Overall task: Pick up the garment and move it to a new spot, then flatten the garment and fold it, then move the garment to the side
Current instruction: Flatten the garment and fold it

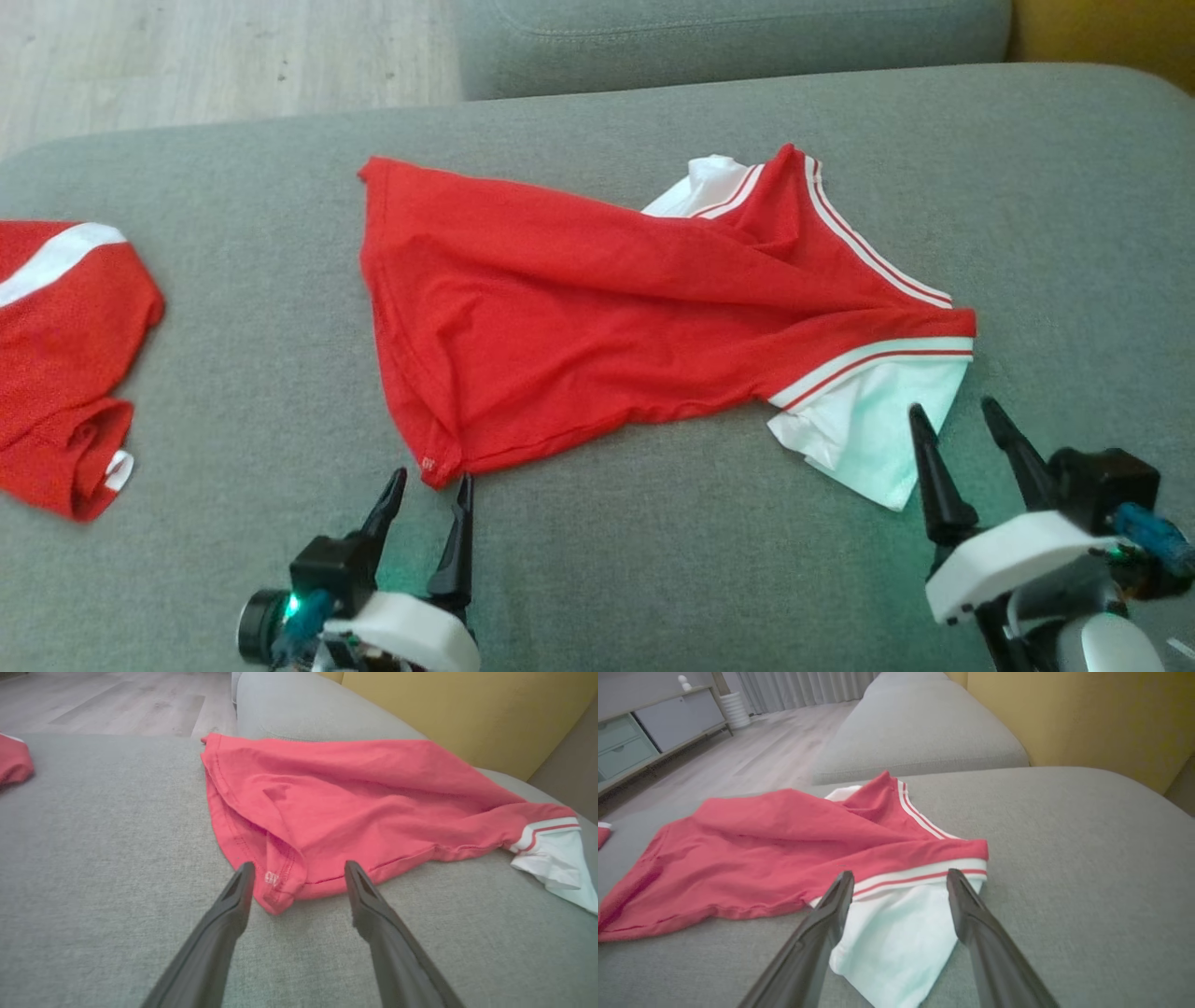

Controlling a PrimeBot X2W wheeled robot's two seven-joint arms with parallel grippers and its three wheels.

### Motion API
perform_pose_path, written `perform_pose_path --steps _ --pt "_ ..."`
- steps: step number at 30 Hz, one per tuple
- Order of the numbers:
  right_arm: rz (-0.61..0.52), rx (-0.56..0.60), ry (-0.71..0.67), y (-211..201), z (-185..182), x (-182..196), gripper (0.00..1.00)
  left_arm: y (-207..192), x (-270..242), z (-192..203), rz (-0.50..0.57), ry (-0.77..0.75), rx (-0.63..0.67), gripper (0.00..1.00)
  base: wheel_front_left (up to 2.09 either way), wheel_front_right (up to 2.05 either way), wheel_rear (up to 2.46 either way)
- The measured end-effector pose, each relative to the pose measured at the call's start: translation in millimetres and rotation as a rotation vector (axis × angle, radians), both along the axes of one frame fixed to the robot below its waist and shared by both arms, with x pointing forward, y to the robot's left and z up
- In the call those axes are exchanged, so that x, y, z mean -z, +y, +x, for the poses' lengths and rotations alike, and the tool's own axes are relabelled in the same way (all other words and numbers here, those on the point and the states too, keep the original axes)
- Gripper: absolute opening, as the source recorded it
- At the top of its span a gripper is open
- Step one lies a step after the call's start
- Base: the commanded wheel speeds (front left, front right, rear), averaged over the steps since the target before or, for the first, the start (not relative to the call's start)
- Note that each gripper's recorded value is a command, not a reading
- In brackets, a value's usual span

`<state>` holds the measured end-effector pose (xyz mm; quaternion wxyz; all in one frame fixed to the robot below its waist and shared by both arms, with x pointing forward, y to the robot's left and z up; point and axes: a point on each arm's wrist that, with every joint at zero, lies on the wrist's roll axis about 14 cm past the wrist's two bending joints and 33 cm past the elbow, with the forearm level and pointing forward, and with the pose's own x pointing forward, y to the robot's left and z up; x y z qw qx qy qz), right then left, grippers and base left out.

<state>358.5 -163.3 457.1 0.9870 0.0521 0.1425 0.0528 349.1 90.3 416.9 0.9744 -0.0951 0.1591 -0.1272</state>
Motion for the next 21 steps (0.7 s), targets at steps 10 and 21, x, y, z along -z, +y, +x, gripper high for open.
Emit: perform_pose_path --steps 10,21 --pt "0.031 0.077 0.167 -21.3 -19.6 47.0 1.0 -0.4 42.7 7.1 0.072 0.141 0.0 1.0 0.0 0.0 0.0" --pt "0.047 0.056 0.242 -12.5 -20.8 67.9 1.0 8.3 44.1 31.4 0.005 0.135 -0.081 0.87 0.0 0.0 0.0"
